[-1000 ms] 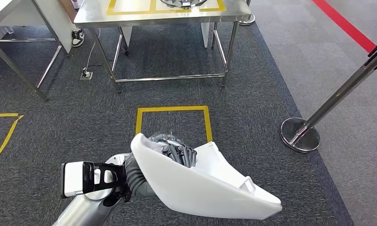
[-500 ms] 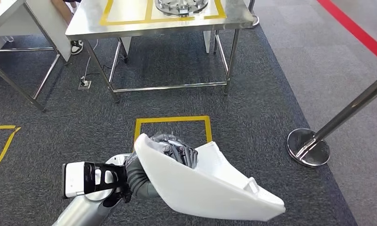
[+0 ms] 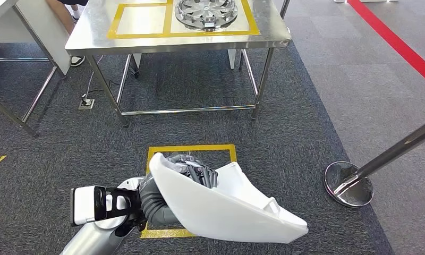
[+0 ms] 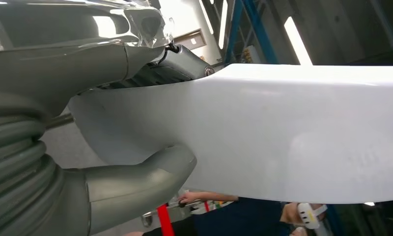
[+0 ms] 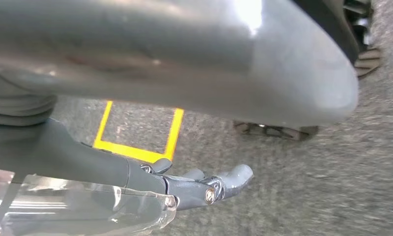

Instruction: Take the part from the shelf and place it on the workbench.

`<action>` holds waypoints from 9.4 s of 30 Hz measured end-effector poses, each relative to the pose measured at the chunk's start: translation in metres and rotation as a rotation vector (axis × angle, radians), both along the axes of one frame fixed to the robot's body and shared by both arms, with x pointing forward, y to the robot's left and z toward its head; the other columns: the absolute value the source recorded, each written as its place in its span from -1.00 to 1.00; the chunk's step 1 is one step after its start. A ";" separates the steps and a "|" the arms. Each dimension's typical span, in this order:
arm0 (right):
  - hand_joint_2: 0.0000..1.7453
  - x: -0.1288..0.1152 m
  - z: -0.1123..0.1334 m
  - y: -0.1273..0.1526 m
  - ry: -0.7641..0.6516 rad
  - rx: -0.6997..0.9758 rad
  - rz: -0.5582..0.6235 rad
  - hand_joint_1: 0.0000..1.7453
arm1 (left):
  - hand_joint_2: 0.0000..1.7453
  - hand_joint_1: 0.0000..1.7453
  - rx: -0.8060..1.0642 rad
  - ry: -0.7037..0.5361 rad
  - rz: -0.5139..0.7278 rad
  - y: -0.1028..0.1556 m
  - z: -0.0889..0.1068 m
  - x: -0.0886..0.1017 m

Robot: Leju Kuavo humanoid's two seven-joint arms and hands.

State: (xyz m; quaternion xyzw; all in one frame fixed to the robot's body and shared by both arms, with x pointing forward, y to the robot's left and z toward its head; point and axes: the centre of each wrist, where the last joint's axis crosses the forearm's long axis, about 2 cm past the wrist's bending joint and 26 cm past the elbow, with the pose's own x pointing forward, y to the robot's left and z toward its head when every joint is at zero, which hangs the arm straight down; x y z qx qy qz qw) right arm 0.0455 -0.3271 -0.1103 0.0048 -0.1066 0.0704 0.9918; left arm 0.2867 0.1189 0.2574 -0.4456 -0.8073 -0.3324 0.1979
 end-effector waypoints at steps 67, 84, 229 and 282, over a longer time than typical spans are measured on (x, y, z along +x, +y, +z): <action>-1.00 -0.007 -0.001 0.002 0.039 -0.003 0.013 -1.00 | 1.00 1.00 0.023 0.027 0.005 -0.001 -0.010 -0.009; -1.00 -0.009 -0.002 0.011 0.046 0.012 0.016 -1.00 | 1.00 1.00 0.032 0.040 0.002 0.002 -0.018 -0.015; -1.00 -0.010 -0.001 0.000 0.083 -0.066 -0.107 -1.00 | -1.00 -1.00 0.595 0.100 1.651 0.215 -0.135 0.112; -1.00 -0.007 0.000 -0.013 0.062 -0.070 -0.083 -1.00 | -1.00 -1.00 -0.158 0.355 0.807 0.153 -0.120 -0.019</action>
